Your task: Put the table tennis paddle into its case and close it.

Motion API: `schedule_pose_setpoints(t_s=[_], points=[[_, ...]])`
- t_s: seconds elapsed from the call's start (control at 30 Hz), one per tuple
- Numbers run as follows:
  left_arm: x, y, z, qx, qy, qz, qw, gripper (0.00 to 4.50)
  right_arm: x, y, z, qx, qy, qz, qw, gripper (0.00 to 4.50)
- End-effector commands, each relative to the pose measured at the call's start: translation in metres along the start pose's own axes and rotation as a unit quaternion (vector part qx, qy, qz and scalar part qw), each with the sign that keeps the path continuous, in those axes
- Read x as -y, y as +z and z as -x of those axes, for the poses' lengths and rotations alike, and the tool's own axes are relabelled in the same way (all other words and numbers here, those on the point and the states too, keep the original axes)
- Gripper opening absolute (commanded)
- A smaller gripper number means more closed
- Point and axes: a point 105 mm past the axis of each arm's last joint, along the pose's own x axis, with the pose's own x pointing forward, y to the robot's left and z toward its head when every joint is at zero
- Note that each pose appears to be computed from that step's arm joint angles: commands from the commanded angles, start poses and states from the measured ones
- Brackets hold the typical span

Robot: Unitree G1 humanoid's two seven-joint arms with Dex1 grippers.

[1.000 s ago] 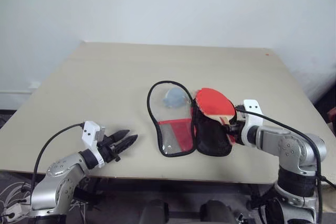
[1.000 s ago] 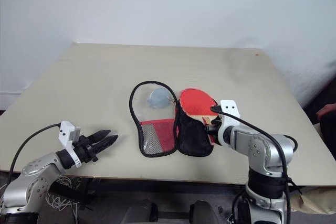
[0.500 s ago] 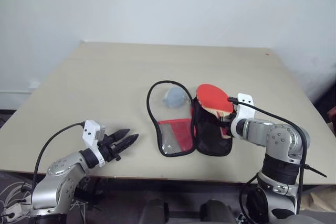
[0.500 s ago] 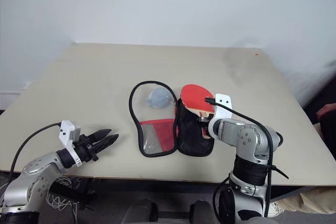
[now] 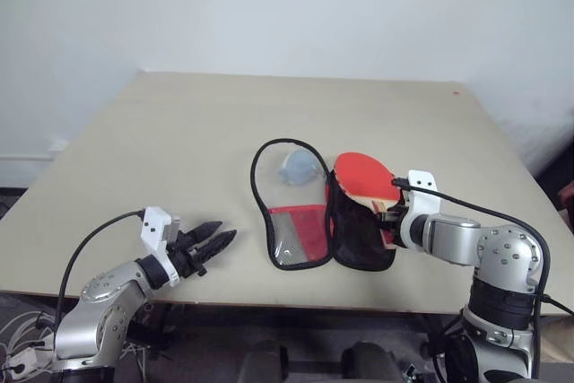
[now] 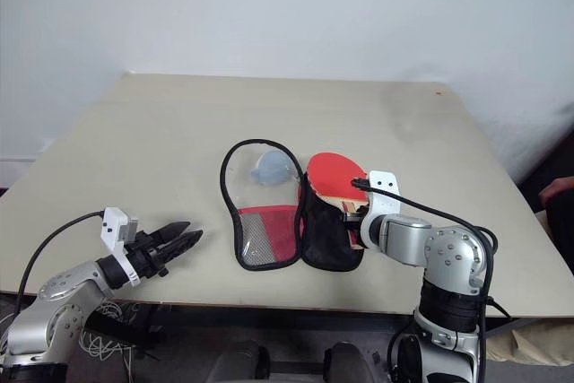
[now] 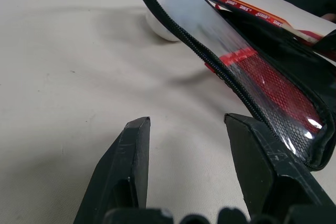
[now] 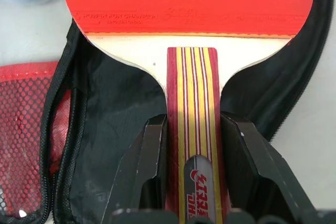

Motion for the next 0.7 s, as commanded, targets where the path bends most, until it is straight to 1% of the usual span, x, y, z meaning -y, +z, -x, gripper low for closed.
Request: schedule_pose_setpoints(t_s=[0.03, 0.23, 0.4, 0.57, 0.7], points=[[0.001, 0.01, -0.002, 0.015, -0.007, -0.019, 1.0, 2.32, -0.003, 0.006, 0.01, 0.009, 0.013, 0.004, 1.0, 1.15], [0.002, 0.011, -0.004, 0.015, -0.01, -0.019, 1.0, 2.32, -0.007, 0.007, 0.021, -0.003, 0.033, 0.019, 0.999, 1.15], [0.002, 0.012, -0.005, 0.016, -0.01, -0.02, 1.0, 2.32, -0.009, -0.003, 0.029, -0.045, 0.028, -0.003, 0.999, 1.15], [0.004, 0.012, -0.006, 0.017, -0.01, -0.019, 1.0, 2.32, -0.009, -0.007, 0.023, -0.064, 0.006, -0.027, 0.998, 1.15], [0.005, 0.012, -0.007, 0.017, -0.01, -0.018, 1.0, 2.32, -0.01, 0.001, 0.016, -0.063, -0.01, -0.053, 0.997, 1.15]])
